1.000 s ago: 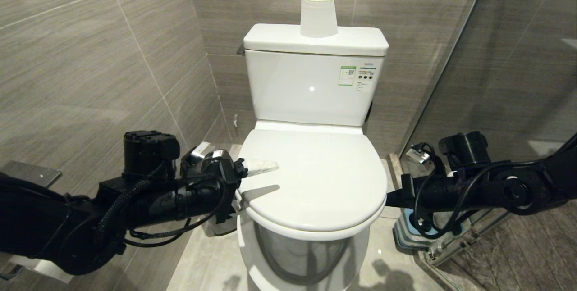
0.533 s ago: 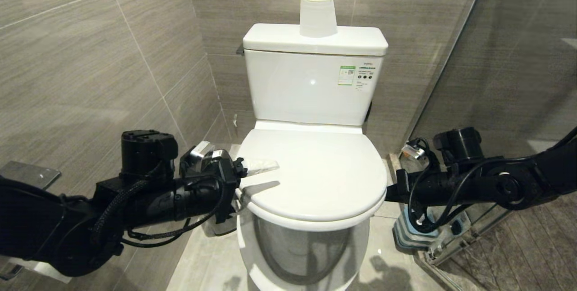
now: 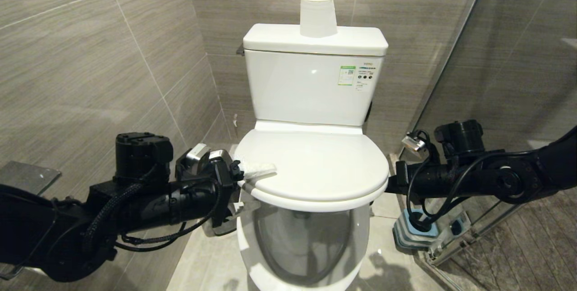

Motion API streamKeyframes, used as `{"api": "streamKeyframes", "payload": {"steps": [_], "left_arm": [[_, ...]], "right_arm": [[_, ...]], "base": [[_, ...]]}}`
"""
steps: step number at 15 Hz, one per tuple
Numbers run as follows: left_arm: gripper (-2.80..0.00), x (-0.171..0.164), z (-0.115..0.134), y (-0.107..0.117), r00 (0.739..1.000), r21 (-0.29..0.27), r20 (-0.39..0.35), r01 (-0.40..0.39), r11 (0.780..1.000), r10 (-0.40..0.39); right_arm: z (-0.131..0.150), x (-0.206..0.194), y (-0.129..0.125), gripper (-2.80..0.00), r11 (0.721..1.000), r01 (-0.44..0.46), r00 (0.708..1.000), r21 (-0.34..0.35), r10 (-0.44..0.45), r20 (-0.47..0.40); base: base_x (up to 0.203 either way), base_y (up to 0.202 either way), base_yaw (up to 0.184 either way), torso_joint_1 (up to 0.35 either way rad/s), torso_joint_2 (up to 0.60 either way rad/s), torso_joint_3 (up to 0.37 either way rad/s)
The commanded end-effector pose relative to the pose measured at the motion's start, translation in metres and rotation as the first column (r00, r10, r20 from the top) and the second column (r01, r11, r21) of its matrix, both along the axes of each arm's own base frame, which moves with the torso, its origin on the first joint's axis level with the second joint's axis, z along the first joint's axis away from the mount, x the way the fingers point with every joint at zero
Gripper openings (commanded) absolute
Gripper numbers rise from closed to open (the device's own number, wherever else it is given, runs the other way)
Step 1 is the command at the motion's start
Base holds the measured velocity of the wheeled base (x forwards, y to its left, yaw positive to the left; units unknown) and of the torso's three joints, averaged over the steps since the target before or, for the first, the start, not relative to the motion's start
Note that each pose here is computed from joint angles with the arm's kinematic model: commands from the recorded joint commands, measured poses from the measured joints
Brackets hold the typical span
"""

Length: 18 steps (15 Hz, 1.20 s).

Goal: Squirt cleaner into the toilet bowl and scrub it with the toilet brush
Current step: Use the right hand to fully open the toilet lid

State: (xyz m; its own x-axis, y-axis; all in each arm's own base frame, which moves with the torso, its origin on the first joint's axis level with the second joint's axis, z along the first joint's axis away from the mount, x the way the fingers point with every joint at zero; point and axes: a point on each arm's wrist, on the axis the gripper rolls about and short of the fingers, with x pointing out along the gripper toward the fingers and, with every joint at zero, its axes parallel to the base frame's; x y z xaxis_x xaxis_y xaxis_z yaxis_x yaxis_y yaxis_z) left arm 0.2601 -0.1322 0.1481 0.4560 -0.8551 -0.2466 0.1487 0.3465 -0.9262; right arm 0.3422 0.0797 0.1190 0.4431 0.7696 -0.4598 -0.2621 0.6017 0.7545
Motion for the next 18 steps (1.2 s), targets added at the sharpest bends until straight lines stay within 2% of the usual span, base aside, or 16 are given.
{"api": "streamKeyframes", "payload": {"steps": [1,7,10,14,16,18], "left_arm": [[0.0,0.001,0.003,0.003,0.999,-0.003,0.012,-0.036,0.999,0.036],[0.0,0.003,0.017,0.019,0.994,-0.027,0.046,-0.102,0.994,0.103],[0.0,-0.001,0.039,0.019,0.993,-0.128,0.0,-0.121,0.984,0.122],[0.0,-0.008,0.053,0.026,0.988,-0.153,0.04,-0.141,0.978,0.149],[0.0,-0.014,0.061,0.035,0.978,-0.139,0.092,-0.173,0.975,0.186],[0.0,-0.018,0.06,0.045,0.964,-0.048,0.173,-0.199,0.979,0.204]], "right_arm": [[0.003,0.0,0.0,-2.8,1.0,-0.002,1.0,0.006,0.002,0.013],[0.004,0.0,0.0,-2.8,1.0,-0.001,1.0,0.007,0.001,0.026],[0.004,0.0,0.0,-2.8,1.0,-0.001,1.0,0.007,0.001,0.024],[0.005,0.0,0.0,-2.8,1.0,0.002,1.0,0.007,-0.002,0.027],[0.006,0.001,0.0,-2.8,1.0,0.002,0.999,0.008,-0.002,0.032],[0.008,0.001,-0.001,-2.8,1.0,0.005,0.999,0.009,-0.005,0.039]], "base": [[0.0,0.0,0.0,0.0,0.0,0.0],[0.0,0.0,0.0,0.0,0.0,0.0],[0.0,0.0,0.0,0.0,0.0,0.0],[0.0,0.0,0.0,0.0,0.0,0.0],[0.0,0.0,0.0,0.0,0.0,0.0],[0.0,0.0,0.0,0.0,0.0,0.0]]}}
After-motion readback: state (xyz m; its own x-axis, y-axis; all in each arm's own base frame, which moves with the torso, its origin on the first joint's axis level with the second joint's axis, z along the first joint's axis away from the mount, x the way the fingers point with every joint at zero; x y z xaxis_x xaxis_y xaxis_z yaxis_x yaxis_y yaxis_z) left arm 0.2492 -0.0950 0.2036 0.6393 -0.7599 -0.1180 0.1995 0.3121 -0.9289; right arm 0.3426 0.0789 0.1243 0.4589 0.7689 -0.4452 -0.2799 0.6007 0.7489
